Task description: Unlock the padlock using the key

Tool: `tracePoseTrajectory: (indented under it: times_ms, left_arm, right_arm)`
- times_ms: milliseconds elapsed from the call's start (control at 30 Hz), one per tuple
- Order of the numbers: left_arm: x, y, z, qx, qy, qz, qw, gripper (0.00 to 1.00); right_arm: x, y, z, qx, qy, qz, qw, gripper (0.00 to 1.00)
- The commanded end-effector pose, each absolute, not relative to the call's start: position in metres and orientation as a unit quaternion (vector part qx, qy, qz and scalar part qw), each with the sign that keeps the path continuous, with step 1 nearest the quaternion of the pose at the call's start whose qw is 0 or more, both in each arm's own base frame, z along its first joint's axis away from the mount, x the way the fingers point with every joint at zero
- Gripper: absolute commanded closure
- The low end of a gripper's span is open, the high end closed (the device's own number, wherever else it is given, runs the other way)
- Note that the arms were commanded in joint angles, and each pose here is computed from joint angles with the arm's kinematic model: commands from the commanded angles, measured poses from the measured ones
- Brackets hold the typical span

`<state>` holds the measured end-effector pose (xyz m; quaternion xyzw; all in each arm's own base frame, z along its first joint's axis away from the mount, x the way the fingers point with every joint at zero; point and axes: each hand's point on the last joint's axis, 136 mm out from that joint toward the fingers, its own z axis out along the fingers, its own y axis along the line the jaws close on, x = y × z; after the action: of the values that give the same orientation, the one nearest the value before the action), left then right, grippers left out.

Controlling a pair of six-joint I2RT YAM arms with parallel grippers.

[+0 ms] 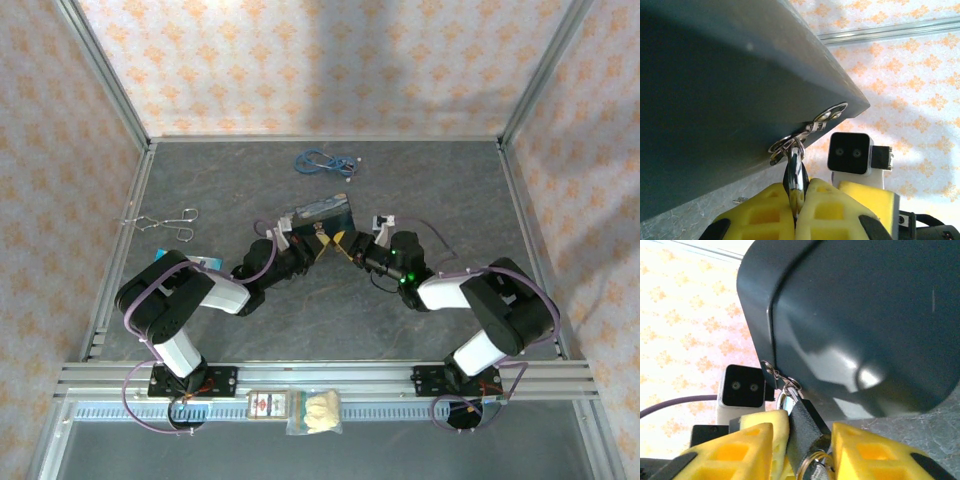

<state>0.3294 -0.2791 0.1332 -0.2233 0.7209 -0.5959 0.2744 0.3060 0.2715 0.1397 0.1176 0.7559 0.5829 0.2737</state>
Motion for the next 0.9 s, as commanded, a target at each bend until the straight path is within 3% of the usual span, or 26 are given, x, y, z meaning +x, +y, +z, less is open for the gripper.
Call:
tracePoseTrajectory:
  times_ms: [0,267,433,733,867]
  left_arm:
    - [0.327,-0.281,0.148,-0.216,0.706,-0.615,0.278,1.0]
    - [0.332,-0.277,0.153,-0.227,0.699,-0.613,0.291,1.0]
    - [0.335,-0.279,0.159,-0.229,0.688,-0.623,0.293,1.0]
    - [0.333,-0.278,0.159,-0.23,0.689,-0.622,0.292,1.0]
    - [0.333,-0.277,0.158,-0.232,0.689,-0.62,0.295,1.0]
  right_arm:
    - [0.304,0.279,0.158,0.098,0.733,0.613,0.279,0.69]
    - [0.294,0.277,0.144,0.106,0.742,0.607,0.265,0.69]
    - [0.293,0.274,0.139,0.115,0.745,0.603,0.261,0.57]
    - [0.296,0.279,0.145,0.112,0.737,0.614,0.26,0.82]
    - [0.293,0.281,0.146,0.119,0.723,0.635,0.244,0.85]
